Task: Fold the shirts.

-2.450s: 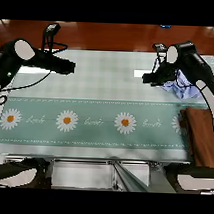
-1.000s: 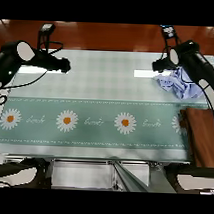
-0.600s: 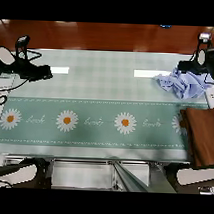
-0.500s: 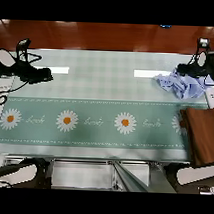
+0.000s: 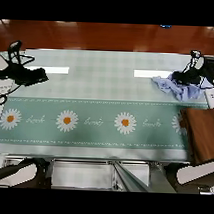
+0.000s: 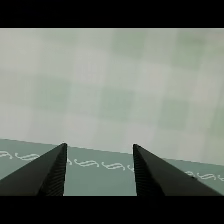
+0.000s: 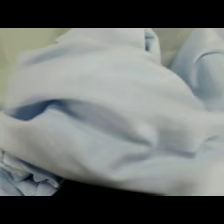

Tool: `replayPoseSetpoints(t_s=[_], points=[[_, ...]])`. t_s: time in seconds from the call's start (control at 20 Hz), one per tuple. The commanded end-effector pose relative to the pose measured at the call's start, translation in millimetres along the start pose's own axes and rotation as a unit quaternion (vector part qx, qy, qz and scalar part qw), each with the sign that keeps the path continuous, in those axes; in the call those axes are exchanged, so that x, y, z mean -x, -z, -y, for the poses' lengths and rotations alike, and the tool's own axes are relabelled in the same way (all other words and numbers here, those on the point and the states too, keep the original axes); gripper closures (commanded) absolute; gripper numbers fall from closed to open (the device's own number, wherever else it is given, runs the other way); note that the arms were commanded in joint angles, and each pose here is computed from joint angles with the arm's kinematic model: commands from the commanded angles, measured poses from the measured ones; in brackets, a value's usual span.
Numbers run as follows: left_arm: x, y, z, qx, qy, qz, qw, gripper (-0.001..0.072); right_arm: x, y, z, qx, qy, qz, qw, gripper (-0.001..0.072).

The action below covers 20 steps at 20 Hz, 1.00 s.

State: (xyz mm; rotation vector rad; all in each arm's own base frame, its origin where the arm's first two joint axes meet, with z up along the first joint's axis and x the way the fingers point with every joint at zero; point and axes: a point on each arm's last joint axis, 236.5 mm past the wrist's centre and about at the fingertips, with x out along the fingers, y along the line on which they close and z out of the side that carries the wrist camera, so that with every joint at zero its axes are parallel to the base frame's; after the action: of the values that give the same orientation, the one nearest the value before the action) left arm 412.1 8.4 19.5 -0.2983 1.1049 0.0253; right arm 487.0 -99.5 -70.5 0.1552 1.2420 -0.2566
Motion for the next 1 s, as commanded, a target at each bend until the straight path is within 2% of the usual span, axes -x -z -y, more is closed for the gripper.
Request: replayPoseSetpoints(t_s=[0.0,0.15,0.4,0.5,0.7,0.85,0.95], points=[[45.1,-17.5,-11.3,0.016,-0.006,0.067,0.998,0.0204,70.9,-26.4,-1.3,0.024,-0.011,0.07,0.997,0.0688],[82.7,-8.5,-21.0,0.033,-0.009,0.124,0.992,0.0203,171.8,-48.5,-7.9,0.023,-0.039,0.174,0.984,0.0688],[138.1,20.7,1.0,0.033,0.029,0.212,0.976,0.0203,331.0,-52.8,-27.9,0.034,-0.102,0.331,0.937,0.0688],[159.3,27.8,8.6,0.029,0.041,0.24,0.969,0.0204,401.1,-49.2,-45.4,0.051,-0.133,0.393,0.908,0.0688],[181.1,38.0,31.8,0.039,0.09,0.258,0.961,0.0204,542.9,-30.3,-91.3,0.116,-0.191,0.512,0.83,0.0688],[175.2,52.3,45.1,0.03,0.116,0.224,0.967,0.0203,571.2,2.7,-135.0,0.171,-0.243,0.506,0.81,0.0688],[171.3,60.9,46.2,0.013,0.113,0.206,0.972,0.0203,547.2,39.5,-177.2,0.227,-0.285,0.433,0.824,0.0688]])
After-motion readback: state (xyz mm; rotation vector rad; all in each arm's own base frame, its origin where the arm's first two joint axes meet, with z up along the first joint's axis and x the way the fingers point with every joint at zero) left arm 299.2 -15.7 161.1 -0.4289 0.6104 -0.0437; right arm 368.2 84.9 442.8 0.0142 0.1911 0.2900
